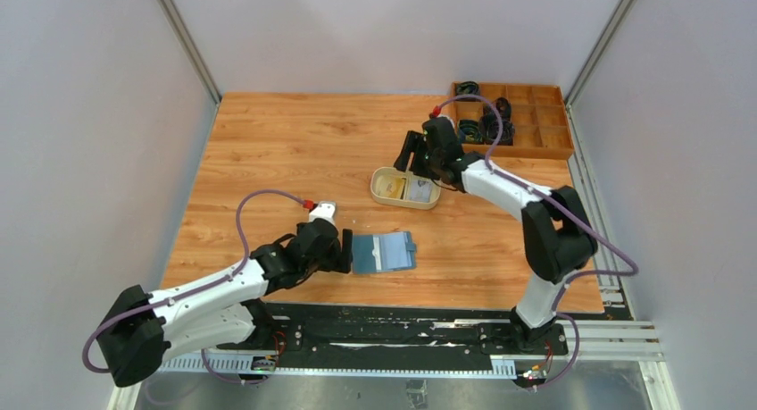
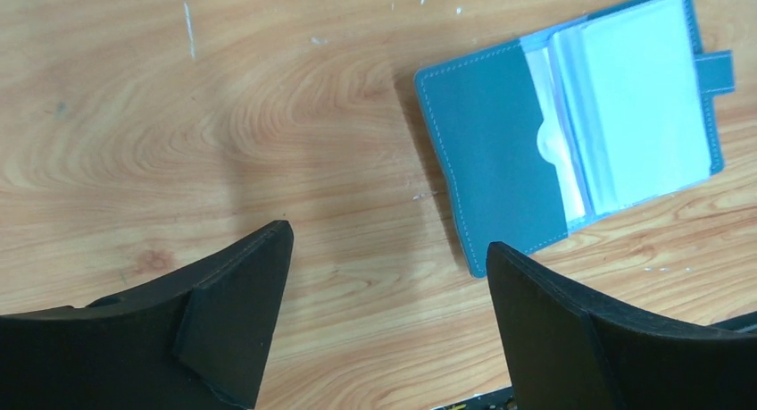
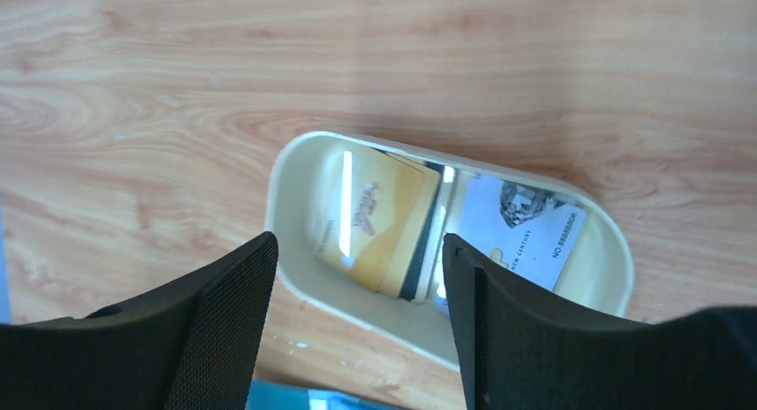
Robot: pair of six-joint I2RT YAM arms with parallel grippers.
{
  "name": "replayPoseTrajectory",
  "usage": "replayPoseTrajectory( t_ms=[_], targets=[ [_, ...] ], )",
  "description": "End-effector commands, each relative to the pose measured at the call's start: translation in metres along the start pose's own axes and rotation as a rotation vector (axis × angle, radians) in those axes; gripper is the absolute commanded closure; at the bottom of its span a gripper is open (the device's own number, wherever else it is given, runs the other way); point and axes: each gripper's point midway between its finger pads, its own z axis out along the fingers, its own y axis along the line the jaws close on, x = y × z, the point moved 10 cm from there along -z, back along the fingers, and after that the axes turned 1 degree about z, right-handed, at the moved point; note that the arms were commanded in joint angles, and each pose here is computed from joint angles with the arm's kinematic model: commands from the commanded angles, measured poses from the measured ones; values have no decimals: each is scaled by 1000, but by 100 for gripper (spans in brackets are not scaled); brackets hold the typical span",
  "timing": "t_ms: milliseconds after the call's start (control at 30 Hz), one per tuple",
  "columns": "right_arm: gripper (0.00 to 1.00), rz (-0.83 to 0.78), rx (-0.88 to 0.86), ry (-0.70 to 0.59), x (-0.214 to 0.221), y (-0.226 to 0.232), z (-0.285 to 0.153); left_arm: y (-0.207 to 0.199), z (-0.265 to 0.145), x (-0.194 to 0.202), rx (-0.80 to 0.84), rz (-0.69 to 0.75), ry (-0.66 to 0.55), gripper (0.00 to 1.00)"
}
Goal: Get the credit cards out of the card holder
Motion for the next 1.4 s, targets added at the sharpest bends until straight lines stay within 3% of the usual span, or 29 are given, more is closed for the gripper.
replayPoseTrajectory(
  t_ms=[0, 100, 333, 667, 867, 1367],
  targets=[
    [21, -132, -67, -139, -33, 15, -53, -2, -14, -26, -19, 34, -92, 9],
    [18, -187, -89, -177, -28, 9, -76, -4, -22, -41, -30, 50, -136, 0],
    [15, -245, -111, -205, -1, -14, -123, 6, -38, -82, -3, 42, -217, 0],
    [12, -220, 42, -190, 50, -66, -159, 24, -44, -122, 167, 20, -377, 0],
    [11, -192, 122, -221, 64, -84, -167, 23, -47, -137, 176, 35, -446, 0],
    [8, -211, 225, -266, 60, -93, -175, 20, -45, -148, 204, 38, -462, 0]
  ],
)
